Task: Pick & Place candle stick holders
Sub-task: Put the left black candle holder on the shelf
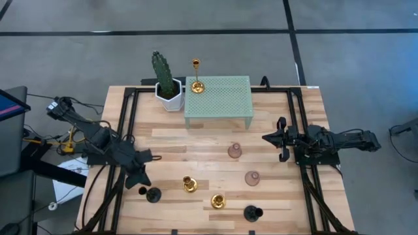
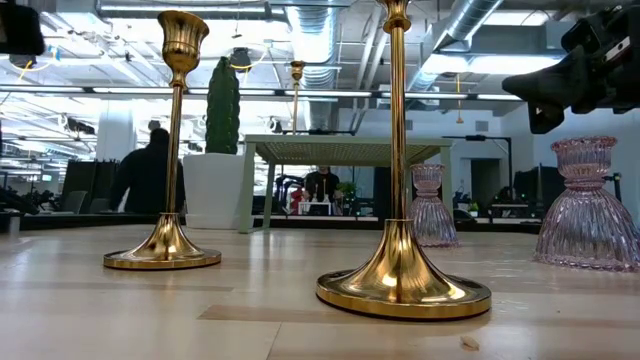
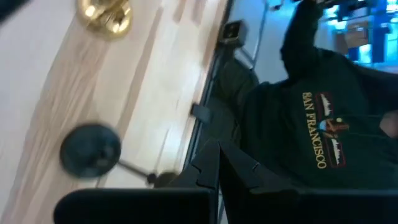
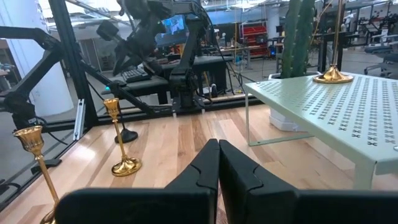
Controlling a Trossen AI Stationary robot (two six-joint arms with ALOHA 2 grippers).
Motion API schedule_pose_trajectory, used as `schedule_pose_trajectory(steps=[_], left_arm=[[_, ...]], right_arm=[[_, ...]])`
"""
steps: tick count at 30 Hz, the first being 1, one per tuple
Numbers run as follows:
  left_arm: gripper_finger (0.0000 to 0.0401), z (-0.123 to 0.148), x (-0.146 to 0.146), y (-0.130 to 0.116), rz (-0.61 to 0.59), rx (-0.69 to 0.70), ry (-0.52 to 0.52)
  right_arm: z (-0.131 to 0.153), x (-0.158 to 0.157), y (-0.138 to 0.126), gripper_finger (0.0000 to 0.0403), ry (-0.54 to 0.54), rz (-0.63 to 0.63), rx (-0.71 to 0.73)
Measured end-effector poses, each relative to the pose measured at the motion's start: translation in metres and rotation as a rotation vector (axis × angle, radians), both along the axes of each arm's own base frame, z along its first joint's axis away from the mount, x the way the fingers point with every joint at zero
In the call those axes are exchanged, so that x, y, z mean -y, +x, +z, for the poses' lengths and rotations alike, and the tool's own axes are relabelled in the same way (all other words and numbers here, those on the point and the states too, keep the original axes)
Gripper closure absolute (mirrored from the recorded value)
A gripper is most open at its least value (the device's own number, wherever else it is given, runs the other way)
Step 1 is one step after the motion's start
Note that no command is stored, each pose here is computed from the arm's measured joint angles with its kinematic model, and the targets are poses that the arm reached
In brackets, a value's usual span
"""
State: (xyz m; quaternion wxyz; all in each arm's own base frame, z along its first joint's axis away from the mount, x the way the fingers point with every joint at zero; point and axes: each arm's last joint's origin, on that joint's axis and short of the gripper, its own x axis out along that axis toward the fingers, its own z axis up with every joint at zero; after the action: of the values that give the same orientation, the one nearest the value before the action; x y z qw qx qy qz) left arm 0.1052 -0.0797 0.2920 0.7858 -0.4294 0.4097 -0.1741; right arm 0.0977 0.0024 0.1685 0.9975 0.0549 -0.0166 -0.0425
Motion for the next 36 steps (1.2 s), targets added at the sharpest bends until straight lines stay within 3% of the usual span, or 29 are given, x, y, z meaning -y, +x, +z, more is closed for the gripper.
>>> schedule_pose_trajectory(steps=[6, 13, 23, 36], left_arm=[[0.0398, 0.003, -0.006, -0.014, -0.017, -0.211, 0.003], [0.0398, 0.025, -0.007, -0.015, -0.008, -0.166, -0.024], [0.0394, 0.016, -0.004, -0.011, -0.044, -0.173, 0.033], [0.031, -0.006, -0.002, -0.008, -0.031, -0.266, 0.074]], right_arm=[[0.0, 0.0, 0.0, 0.0403, 0.0, 0.0, 0.0], [0.0, 0.0, 0.0, 0.0403, 0.0, 0.0, 0.0], [0.0, 0.0, 0.0, 0.0403, 0.0, -0.005, 0.0], [0.0, 0.0, 0.0, 0.0403, 0.026, -0.005, 0.003]])
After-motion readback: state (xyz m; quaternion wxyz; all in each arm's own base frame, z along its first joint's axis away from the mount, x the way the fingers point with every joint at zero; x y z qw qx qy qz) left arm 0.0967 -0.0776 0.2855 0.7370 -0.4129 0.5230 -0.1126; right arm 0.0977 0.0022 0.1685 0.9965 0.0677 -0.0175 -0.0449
